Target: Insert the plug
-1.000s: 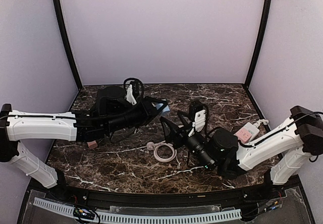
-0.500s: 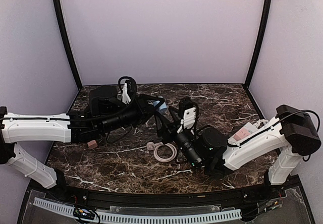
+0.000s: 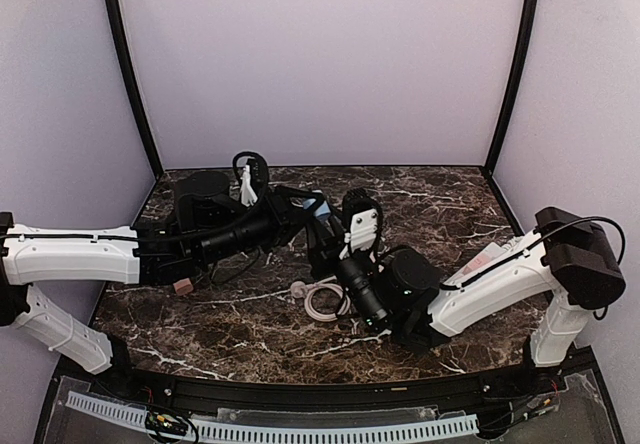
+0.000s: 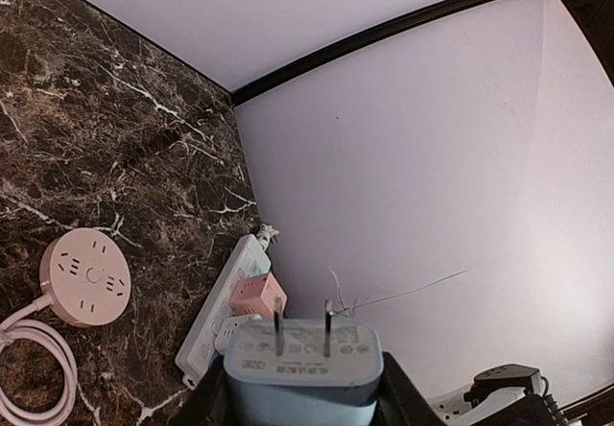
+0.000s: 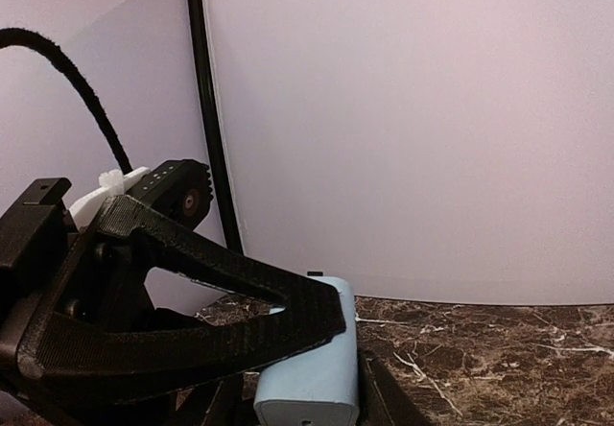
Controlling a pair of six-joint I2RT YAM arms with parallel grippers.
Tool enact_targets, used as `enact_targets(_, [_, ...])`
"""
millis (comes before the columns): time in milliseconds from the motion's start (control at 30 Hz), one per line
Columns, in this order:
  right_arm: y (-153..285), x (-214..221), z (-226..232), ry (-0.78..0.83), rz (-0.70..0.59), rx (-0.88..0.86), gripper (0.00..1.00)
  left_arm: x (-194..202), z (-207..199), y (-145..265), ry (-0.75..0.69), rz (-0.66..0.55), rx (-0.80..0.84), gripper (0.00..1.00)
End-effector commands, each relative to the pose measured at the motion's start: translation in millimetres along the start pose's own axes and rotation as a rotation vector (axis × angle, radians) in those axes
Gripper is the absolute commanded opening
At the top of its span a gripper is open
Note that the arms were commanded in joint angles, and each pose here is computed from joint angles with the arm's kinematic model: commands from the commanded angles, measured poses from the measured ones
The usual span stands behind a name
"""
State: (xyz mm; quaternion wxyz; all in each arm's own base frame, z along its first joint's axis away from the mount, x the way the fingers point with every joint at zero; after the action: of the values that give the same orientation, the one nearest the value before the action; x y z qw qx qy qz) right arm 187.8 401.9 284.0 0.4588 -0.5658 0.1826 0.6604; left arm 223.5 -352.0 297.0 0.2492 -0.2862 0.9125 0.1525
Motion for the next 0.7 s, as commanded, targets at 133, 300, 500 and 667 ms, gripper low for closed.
enact_targets(133, [-4.6,-8.8,3.9,0.011,-0.042,0.025,0.32,-1.3,-3.7,4.1,0.015,-0.003,0.033,0.01])
enact_targets(300, [-6.3,-7.1,4.6,0.019,-0.035,0.028,0.29,0.4,-3.7,2.8,0.019,0.002,0.037,0.01])
enact_targets(500, [-9.3,-3.7,6.7,0.027,-0.020,0.025,0.29,1.8,-3.1,0.9,0.019,0.008,0.038,0.01])
enact_targets(667, [-10.9,-2.6,9.3,0.025,-0.009,0.015,0.32,2.0,-2.2,0.8,0.020,0.006,0.038,0.01])
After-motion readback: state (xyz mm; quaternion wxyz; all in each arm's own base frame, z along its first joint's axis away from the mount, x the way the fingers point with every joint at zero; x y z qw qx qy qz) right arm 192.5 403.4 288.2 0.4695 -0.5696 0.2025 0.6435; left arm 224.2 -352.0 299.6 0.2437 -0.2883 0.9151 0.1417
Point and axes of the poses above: each gripper's point midway between its finger pads, its own y axis back along the fingers, its own z axis along the line the jaws close on, x = y × z, the point moved 3 cm from there along y, back along the fingers, and after that the axes turned 8 degrees about -y, right-handed, at the moved point
